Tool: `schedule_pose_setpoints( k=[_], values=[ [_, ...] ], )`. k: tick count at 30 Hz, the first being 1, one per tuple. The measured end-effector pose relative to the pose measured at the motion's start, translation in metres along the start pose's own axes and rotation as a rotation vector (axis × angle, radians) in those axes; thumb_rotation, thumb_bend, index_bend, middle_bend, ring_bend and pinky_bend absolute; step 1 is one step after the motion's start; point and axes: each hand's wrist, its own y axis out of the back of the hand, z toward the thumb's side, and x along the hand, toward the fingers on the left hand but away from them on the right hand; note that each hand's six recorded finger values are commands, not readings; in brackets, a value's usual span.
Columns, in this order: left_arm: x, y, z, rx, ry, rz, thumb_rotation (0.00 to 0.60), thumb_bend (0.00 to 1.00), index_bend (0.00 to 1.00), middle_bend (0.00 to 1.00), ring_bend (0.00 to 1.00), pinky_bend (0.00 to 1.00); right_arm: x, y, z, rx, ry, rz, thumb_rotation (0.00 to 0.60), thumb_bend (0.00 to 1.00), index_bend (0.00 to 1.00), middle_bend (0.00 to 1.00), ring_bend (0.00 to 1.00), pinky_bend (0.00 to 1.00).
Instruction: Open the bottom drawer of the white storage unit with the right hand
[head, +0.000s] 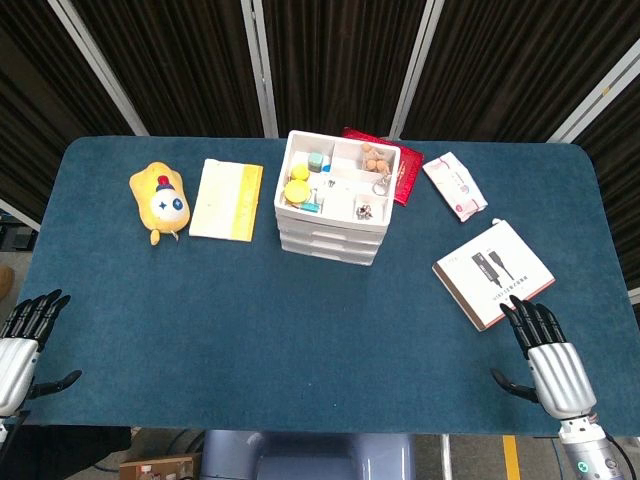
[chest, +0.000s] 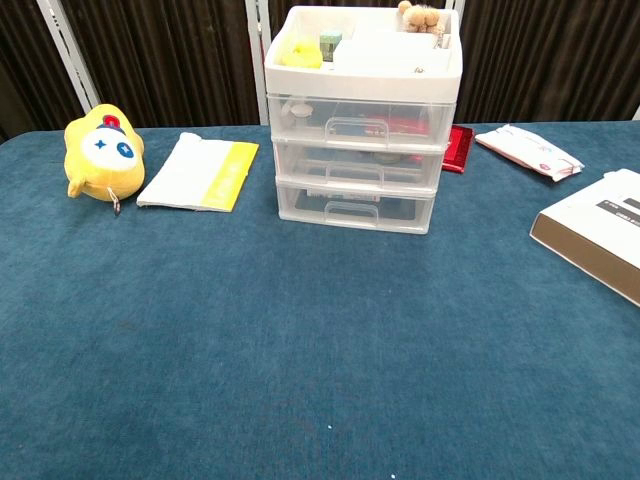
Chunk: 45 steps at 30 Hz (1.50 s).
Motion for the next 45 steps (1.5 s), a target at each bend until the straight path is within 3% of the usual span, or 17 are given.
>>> schedule_pose_setpoints(
  k=[11,13,15,17,19,20,22,32,35,38,41,45],
  values=[
    [-0.001,0.0,0.001,0.002,-0.005,0.002,0.6,0.01,0.0,0.0,0.0,0.0,0.0,0.0,0.007,-0.032,0.015,0.006,0.6,0.27,0.0,0.0,0.0,0.06],
    [0.0,0.0,0.001,-0.001,-0.002,0.0,0.6,0.01,0.0,0.0,0.0,0.0,-0.001,0.0,0.01,-0.033,0.025,0.004,0.6,0.27,0.0,0.0,0.0,0.11],
    [0.0,-0.001,0.0,-0.007,0.0,-0.001,0.6,0.01,0.0,0.0,0.0,0.0,-0.004,0.001,0.015,-0.021,0.043,-0.001,0.6,0.29,0.0,0.07,0.08,0.26],
    [0.001,-0.001,0.001,-0.017,0.002,-0.008,0.6,0.01,0.0,0.0,0.0,0.0,-0.011,0.002,0.028,-0.035,0.069,-0.005,0.6,0.33,0.0,0.3,0.33,0.54],
    [0.002,-0.001,0.001,-0.021,0.002,-0.01,0.6,0.01,0.0,0.0,0.0,0.0,-0.017,0.001,0.041,-0.075,0.08,0.002,0.6,0.36,0.0,0.5,0.54,0.72],
    [0.002,-0.001,0.001,-0.023,0.003,-0.01,0.6,0.01,0.0,0.0,0.0,0.0,-0.023,-0.001,0.051,-0.115,0.085,0.016,0.6,0.38,0.0,0.59,0.64,0.78],
    [0.002,-0.001,0.001,-0.028,0.004,-0.013,0.6,0.01,0.0,0.0,0.0,0.0,-0.032,-0.005,0.068,-0.181,0.088,0.05,0.6,0.42,0.0,0.68,0.72,0.84],
    [0.002,-0.002,-0.001,-0.065,0.017,-0.033,0.6,0.01,0.0,0.0,0.0,0.0,-0.087,-0.05,0.14,-0.488,0.02,0.29,0.6,0.67,0.0,0.79,0.81,0.89],
    [0.002,-0.001,-0.002,-0.08,0.022,-0.04,0.6,0.01,0.0,0.0,0.0,0.0,-0.101,-0.064,0.163,-0.57,0.003,0.35,0.6,0.7,0.02,0.79,0.81,0.89],
    [0.003,-0.001,-0.002,-0.096,0.027,-0.048,0.6,0.01,0.0,0.0,0.0,0.0,-0.116,-0.076,0.186,-0.65,-0.013,0.406,0.6,0.7,0.17,0.79,0.81,0.89],
    [0.004,-0.001,-0.003,-0.11,0.032,-0.057,0.6,0.01,0.0,0.0,0.0,0.0,-0.132,-0.089,0.213,-0.724,-0.022,0.453,0.6,0.7,0.24,0.79,0.81,0.89],
    [0.005,-0.001,-0.005,-0.13,0.039,-0.07,0.6,0.01,0.0,0.0,0.0,0.0,-0.155,-0.105,0.238,-0.789,-0.046,0.488,0.6,0.7,0.23,0.79,0.81,0.89]
  ],
)
